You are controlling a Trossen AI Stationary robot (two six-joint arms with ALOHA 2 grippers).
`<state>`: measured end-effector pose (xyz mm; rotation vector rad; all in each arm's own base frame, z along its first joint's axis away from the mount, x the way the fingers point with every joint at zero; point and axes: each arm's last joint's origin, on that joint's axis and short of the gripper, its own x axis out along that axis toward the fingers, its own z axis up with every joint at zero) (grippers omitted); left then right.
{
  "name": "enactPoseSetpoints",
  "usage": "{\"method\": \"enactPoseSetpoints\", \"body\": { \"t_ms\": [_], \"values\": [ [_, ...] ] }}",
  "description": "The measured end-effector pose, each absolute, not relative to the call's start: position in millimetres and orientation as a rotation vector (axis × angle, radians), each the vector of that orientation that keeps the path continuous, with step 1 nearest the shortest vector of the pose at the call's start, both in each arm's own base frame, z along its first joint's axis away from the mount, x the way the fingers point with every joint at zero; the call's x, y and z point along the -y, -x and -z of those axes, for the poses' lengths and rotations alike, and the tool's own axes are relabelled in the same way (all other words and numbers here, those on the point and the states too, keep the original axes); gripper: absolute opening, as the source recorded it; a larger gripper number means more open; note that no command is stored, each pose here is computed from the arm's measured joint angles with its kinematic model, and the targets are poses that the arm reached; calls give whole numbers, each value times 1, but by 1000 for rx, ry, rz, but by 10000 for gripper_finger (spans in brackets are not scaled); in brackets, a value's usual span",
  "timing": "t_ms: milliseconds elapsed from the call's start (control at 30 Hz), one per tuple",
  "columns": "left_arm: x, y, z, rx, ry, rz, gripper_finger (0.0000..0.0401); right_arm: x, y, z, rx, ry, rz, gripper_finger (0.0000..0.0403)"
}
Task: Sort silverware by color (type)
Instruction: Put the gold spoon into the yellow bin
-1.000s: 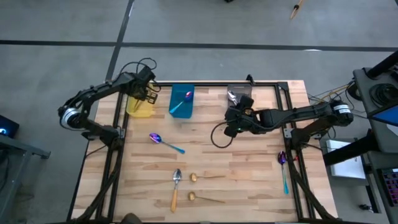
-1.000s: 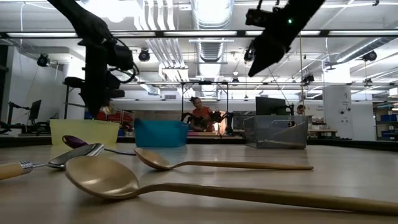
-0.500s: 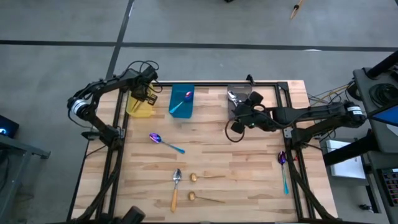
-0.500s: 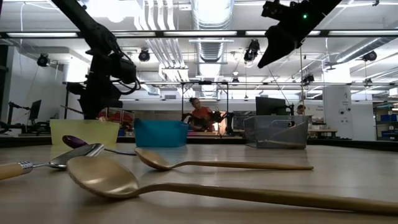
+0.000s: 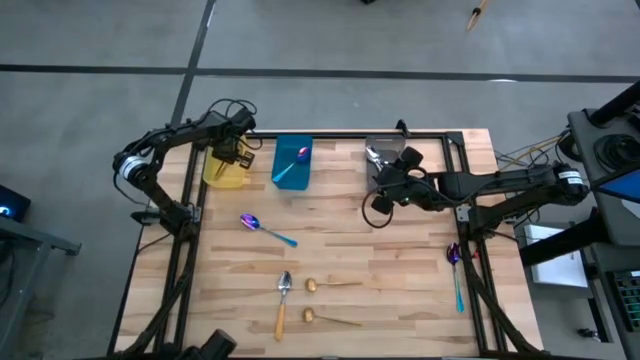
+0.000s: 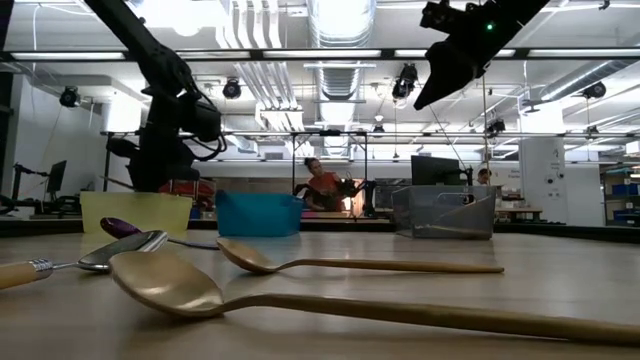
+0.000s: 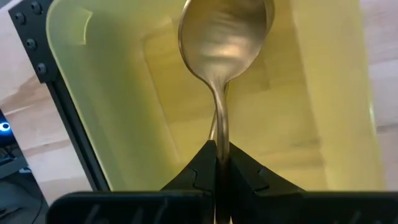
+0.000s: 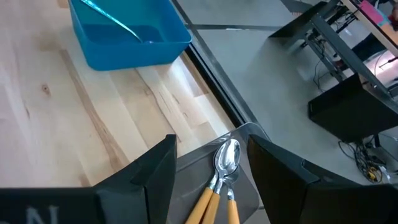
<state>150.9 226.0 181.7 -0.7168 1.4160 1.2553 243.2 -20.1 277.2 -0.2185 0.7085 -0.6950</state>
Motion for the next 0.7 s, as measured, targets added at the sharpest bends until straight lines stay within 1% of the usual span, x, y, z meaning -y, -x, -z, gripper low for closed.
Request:
{"method": "enactPoseSetpoints", "body": {
  "t_ms": [333, 700],
  "values": [
    [-228, -151, -181, -1399, 697, -1287, 11, 20, -243, -277, -709, 219, 695, 187],
    [-228, -152, -181, -1398, 696, -1288, 34, 20, -243, -277, -709, 219, 694, 187]
  ]
}}
